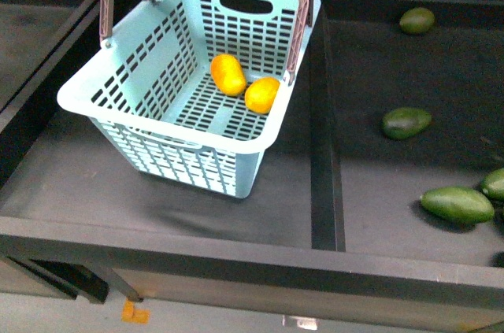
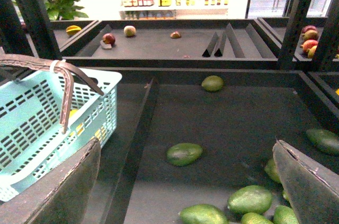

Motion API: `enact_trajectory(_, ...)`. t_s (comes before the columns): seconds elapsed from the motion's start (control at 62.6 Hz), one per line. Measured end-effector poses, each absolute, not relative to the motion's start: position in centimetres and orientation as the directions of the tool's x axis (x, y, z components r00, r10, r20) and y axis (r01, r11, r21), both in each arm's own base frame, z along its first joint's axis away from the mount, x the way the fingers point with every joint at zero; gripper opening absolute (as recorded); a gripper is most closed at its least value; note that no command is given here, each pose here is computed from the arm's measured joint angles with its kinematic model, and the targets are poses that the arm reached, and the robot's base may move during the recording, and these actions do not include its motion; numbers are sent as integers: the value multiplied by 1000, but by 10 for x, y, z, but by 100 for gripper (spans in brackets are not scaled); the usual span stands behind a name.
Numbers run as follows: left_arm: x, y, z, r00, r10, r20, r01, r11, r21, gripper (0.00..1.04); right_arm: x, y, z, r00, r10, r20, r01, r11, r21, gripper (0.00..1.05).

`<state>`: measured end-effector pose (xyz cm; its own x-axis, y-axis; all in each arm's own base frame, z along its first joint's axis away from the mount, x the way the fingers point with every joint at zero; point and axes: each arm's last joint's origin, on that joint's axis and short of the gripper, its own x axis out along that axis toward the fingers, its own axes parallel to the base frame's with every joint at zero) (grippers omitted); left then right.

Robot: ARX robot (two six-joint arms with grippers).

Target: Pick lemon and mango into basket

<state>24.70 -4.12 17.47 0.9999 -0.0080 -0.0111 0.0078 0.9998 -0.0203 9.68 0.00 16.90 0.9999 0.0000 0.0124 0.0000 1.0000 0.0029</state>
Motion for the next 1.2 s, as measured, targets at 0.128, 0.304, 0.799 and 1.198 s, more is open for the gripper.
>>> enact_trajectory(0.128,224,-29,169,1000,-1,7,1,1000,-20,4,97,0,169,1000,0,12,0,1000,3,96)
enact_trajectory(0.304,189,-15,163,1000,-3,-9,3,1000,-14,4,97,0,169,1000,0,12,0,1000,3,96)
enact_trajectory(0.799,143,-1,164,1000,-4,-9,4,1000,-11,4,97,0,169,1000,0,12,0,1000,3,96)
enact_trajectory(1.198,123,-1,171,1000,-4,14,4,1000,-11,4,97,0,169,1000,0,12,0,1000,3,96)
